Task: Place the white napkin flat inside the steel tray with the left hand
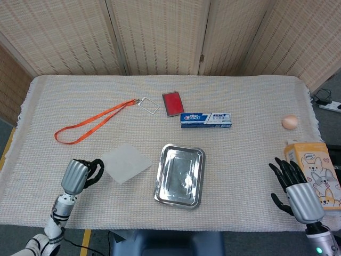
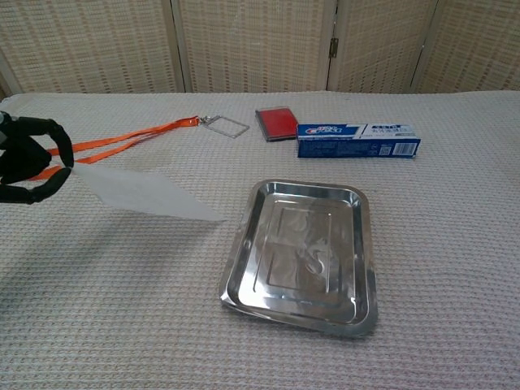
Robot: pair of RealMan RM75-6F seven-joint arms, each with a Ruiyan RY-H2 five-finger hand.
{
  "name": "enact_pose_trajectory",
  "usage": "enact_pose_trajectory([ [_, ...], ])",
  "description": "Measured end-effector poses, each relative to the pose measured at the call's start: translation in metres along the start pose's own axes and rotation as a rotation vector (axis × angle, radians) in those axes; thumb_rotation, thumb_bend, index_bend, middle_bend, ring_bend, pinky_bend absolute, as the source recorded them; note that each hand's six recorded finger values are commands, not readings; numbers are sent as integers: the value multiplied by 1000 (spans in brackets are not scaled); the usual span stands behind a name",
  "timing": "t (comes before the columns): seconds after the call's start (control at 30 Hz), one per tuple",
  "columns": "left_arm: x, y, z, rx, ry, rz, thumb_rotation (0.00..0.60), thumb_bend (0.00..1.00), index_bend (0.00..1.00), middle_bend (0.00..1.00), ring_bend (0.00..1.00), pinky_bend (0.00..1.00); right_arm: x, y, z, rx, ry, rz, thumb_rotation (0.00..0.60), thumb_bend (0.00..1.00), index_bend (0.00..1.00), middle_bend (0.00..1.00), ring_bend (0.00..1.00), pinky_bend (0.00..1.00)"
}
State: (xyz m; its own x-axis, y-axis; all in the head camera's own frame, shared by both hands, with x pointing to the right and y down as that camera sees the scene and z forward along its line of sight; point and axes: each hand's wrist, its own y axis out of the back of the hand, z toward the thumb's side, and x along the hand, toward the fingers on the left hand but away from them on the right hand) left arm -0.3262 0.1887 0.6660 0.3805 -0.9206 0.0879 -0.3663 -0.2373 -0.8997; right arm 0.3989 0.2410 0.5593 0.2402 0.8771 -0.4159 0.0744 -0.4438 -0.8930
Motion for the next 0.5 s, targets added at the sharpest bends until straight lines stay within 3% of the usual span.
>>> enact_pose_trajectory([
  [0.27,61,15,-2,18,6,98,600,669,709,1000,979,1000,-1,2,-3,-6,-9,-2,600,400,0,0,0,0],
  [0.5,87,23,7,7,2,164,600,675,710,1000,980,1000,-2,1,-4,-10,-12,6,600,400,0,0,0,0],
])
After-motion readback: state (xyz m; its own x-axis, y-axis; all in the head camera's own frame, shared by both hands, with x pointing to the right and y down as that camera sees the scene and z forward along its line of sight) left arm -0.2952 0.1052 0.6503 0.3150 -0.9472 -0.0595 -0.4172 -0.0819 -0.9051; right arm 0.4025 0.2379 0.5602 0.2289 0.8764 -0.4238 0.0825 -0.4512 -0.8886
